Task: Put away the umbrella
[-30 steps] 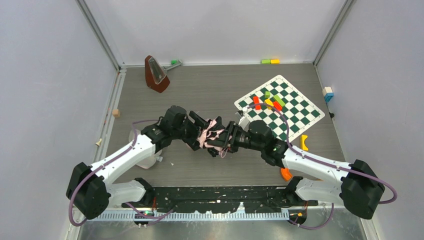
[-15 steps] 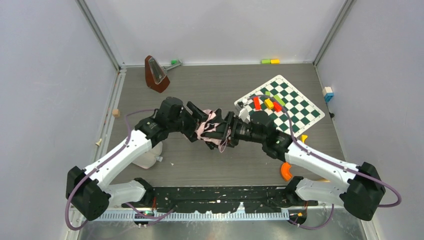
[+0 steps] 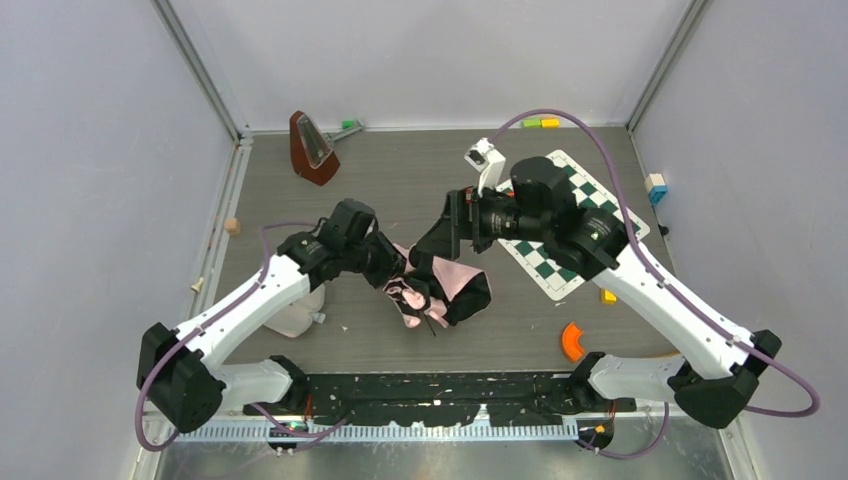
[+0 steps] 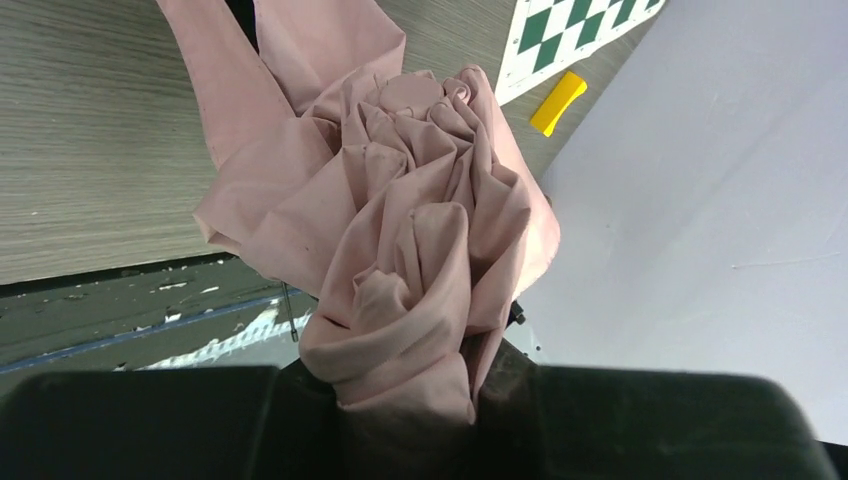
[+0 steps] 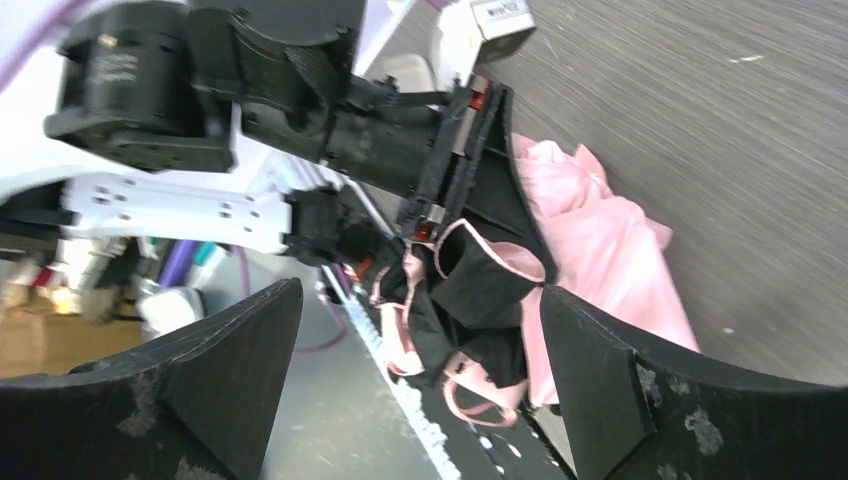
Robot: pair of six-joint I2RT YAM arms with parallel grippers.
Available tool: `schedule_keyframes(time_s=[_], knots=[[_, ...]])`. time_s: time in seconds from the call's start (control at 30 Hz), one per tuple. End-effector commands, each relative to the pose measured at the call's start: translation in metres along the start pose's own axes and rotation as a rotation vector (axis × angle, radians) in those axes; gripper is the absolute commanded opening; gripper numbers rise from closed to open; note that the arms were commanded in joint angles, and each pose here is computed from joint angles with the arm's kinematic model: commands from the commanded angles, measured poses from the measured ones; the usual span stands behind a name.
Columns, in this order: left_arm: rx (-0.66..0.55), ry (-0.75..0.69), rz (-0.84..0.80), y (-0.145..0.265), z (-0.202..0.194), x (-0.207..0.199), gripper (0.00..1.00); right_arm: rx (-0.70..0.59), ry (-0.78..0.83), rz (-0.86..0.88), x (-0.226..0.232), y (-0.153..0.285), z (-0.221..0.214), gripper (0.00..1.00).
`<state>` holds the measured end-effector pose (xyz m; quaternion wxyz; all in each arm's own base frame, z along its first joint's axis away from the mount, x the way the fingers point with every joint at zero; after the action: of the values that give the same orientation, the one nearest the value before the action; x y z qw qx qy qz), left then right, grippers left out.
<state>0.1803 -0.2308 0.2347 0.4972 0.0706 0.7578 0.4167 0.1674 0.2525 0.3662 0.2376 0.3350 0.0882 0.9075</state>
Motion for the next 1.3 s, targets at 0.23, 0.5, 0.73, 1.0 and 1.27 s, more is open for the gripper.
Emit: schedule_keyframes(time_s=[0.23,0.5,0.73,1.0,1.27], knots=[[0.046,-0.002,0.027,-0.011,-0.002,-0.013,0.0,0.308,0.23,-0.189,-0.014,-0.036,-0.061,0.95],[0.085,0.024,0.154,-0.047,0.001,0.003,0.0,0.439,0.217,-0.354,-0.054,-0.082,-0.129,0.95],[0.13,-0.008,0.294,-0.091,0.006,0.025,0.0,0.426,0.154,-0.576,-0.123,-0.094,-0.191,0.95],[0.232,-0.08,0.398,-0.129,-0.004,0.044,0.0,0.318,0.034,-0.527,-0.145,-0.114,-0.215,0.92],[0.317,-0.104,0.409,-0.127,0.005,0.041,0.04,0.119,-0.02,-0.484,-0.148,-0.105,-0.212,0.62]])
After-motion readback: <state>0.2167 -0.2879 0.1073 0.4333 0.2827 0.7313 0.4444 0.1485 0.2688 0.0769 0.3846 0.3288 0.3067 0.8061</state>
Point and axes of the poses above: each gripper's point midway between its finger pads, its own y axis back along the fingers, its own x axis along the line the jaws close on, z = x × y, the point moved 6 cm from there along y, back along the fingers, and after that the axes turned 3 degrees about y, right-handed, at the moved point
